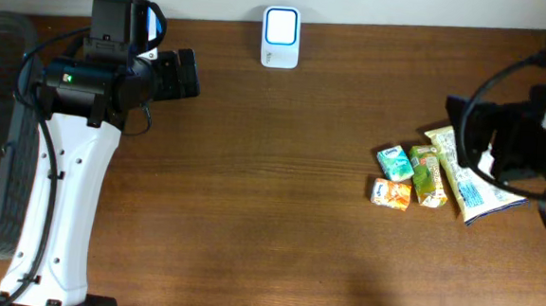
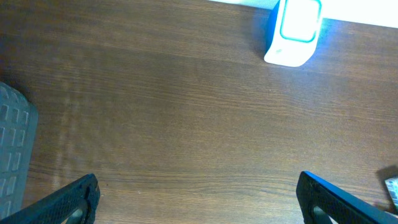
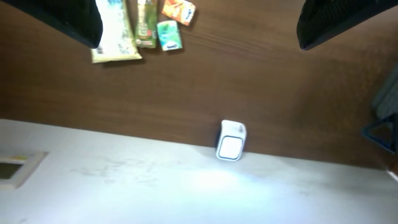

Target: Scan the item barcode

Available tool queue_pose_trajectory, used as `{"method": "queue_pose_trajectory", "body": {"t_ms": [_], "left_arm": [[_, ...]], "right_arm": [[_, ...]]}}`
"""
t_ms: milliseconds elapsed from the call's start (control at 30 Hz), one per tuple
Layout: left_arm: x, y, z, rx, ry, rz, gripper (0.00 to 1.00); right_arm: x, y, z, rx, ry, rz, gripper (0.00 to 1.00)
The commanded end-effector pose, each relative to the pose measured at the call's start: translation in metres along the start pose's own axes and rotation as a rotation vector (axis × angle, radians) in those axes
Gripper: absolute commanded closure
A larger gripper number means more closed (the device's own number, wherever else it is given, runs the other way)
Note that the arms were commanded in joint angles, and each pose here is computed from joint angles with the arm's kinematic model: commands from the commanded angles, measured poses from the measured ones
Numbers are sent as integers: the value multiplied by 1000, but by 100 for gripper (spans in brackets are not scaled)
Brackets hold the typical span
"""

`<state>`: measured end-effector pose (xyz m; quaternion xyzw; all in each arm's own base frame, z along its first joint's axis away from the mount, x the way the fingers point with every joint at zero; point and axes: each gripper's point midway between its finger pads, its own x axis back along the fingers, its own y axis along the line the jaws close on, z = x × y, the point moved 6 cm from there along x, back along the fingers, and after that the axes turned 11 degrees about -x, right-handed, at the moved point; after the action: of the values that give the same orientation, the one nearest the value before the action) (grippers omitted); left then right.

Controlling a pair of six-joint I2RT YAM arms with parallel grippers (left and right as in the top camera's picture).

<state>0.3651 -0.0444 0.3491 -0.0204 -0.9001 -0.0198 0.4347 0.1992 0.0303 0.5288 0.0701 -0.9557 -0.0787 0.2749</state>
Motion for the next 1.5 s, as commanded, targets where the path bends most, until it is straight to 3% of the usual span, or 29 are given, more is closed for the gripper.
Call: {"method": "queue_pose_trajectory", "body": {"t_ms": [0,233,433,800,967,1233,1400,1467], "left_arm": [[6,1,-2,-11,-18,-7,1],[6,1,-2,-11,-18,-7,1],[6,1,-2,-11,-18,-7,1],[6,1,-2,-11,-18,-7,1],[6,1,-2,-11,-18,-7,1],[6,1,-2,-12,-18,-6,1],[6,1,-2,-12,-18,-6,1],[6,1,-2,-12,-18,-6,1]], "right_arm": [[29,-7,5,6,-69,69,1],[32,-24,23,-31,-62,156,1],[-2,-34,39,35,-277,138,1],[-100,-57,173,154,-630,13,1],[-131,-67,229,165,-690,-11,1],[-155,-76,281,148,-673,-28,1],[-175,-82,313,109,-472,-16,1],[-174,-82,312,103,-480,-15,1]]}}
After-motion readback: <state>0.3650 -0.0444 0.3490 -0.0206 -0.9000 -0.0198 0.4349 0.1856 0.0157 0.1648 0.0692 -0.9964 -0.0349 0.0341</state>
